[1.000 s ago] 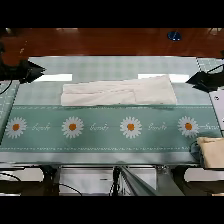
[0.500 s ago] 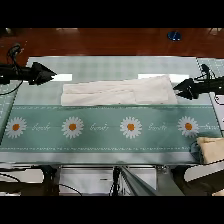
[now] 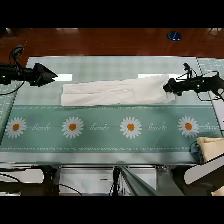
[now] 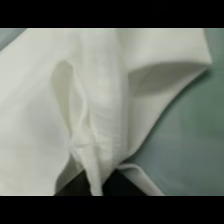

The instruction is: Fold the shirts.

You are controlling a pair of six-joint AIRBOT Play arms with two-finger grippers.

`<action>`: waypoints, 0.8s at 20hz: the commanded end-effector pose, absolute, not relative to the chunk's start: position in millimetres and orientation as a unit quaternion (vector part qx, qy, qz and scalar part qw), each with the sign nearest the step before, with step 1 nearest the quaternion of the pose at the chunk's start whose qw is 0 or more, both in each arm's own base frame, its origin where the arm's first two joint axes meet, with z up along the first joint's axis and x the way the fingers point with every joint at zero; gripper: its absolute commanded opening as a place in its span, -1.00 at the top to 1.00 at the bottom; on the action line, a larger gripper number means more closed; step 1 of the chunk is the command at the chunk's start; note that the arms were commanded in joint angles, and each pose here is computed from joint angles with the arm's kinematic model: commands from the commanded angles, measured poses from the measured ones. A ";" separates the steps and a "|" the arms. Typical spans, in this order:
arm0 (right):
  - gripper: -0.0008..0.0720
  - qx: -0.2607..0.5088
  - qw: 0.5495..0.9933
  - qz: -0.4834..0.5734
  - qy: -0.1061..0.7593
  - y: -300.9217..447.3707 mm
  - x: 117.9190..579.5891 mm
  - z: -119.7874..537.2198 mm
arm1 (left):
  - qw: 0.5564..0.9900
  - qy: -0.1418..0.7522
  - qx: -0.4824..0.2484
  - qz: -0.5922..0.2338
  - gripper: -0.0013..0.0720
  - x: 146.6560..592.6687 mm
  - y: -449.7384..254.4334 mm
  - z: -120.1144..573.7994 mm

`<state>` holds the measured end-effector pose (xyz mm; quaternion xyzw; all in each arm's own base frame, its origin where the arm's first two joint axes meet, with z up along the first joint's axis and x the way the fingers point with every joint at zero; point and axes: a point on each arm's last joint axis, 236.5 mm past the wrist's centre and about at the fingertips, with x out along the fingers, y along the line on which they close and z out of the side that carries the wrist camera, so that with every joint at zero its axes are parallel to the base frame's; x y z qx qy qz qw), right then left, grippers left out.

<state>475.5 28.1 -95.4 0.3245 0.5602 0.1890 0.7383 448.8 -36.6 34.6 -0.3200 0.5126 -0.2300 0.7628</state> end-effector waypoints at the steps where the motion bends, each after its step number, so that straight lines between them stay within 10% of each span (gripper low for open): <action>1: 0.91 0.319 0.754 0.229 0.526 45.8 483.1 -58.8 | 0.760 0.512 -0.330 -0.226 -0.18 449.4 -38.0 37.5; 6: 0.91 0.307 0.786 0.244 0.478 46.1 469.9 43.9 | 0.738 0.514 -0.334 -0.280 0.88 445.6 -89.8 51.0; 16: 0.91 0.306 0.777 0.272 0.479 64.9 432.2 104.8 | 0.743 0.510 -0.275 -0.336 0.88 433.1 -284.0 42.2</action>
